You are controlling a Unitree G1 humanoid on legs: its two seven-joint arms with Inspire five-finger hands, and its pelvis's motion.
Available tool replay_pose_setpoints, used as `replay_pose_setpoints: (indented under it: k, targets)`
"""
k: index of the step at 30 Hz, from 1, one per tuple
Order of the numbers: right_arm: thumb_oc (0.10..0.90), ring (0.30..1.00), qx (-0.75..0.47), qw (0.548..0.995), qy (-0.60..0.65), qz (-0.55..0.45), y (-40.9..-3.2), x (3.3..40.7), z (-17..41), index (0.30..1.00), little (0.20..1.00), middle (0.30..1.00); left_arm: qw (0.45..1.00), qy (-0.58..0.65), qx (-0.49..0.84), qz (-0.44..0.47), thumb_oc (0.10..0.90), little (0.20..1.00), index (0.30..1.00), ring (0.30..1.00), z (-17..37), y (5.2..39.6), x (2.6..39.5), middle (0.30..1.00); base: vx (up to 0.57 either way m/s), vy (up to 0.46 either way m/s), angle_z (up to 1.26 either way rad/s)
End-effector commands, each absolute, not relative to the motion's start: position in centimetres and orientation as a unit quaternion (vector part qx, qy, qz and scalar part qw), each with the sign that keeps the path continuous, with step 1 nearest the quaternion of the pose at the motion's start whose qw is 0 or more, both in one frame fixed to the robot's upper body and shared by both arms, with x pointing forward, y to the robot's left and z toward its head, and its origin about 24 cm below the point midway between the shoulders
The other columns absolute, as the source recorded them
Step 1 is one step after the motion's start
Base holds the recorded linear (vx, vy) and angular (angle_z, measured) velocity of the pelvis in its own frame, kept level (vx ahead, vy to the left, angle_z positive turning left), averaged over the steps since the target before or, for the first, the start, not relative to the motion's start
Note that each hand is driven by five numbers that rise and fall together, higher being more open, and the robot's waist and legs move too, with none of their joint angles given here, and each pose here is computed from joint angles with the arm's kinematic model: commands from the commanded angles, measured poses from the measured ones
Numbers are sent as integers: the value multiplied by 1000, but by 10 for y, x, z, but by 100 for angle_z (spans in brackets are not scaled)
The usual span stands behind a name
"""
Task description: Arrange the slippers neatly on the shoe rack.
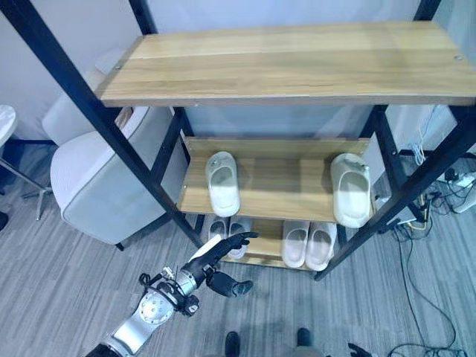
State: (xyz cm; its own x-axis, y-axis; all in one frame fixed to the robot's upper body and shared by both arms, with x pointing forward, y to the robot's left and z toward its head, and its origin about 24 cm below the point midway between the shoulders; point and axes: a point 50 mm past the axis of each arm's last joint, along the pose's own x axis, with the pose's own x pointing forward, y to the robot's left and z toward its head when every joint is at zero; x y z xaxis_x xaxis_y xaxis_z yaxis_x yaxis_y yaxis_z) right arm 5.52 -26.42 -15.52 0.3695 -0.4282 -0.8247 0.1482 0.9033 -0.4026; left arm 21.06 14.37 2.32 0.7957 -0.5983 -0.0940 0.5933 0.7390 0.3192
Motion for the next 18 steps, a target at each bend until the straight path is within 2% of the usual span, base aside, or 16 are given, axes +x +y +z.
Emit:
replay_pose_setpoints:
  k: [1,7,14,18]
  targets:
    - [800,900,-172,810,534,-169,-279,44,-150,900,900,900,931,-199,90,-293,800,900,900,900,99,132,227,900,62,-97,0]
    - [800,900,-158,797,552,-186,-278,30,-153,900,900,900,913,-301,71,-265,800,900,900,900,141,119,237,900,37,-57,2]
    - [800,900,-128,791,562,-205,-270,20,-157,900,900,900,917,-329,98,-201,800,900,900,900,151,116,254,900,6,-21,6]
    - [800,900,-86,794,547,-252,-273,20,-155,900,900,900,923,-328,121,-162,800,900,900,900,152,119,269,900,23,9,0]
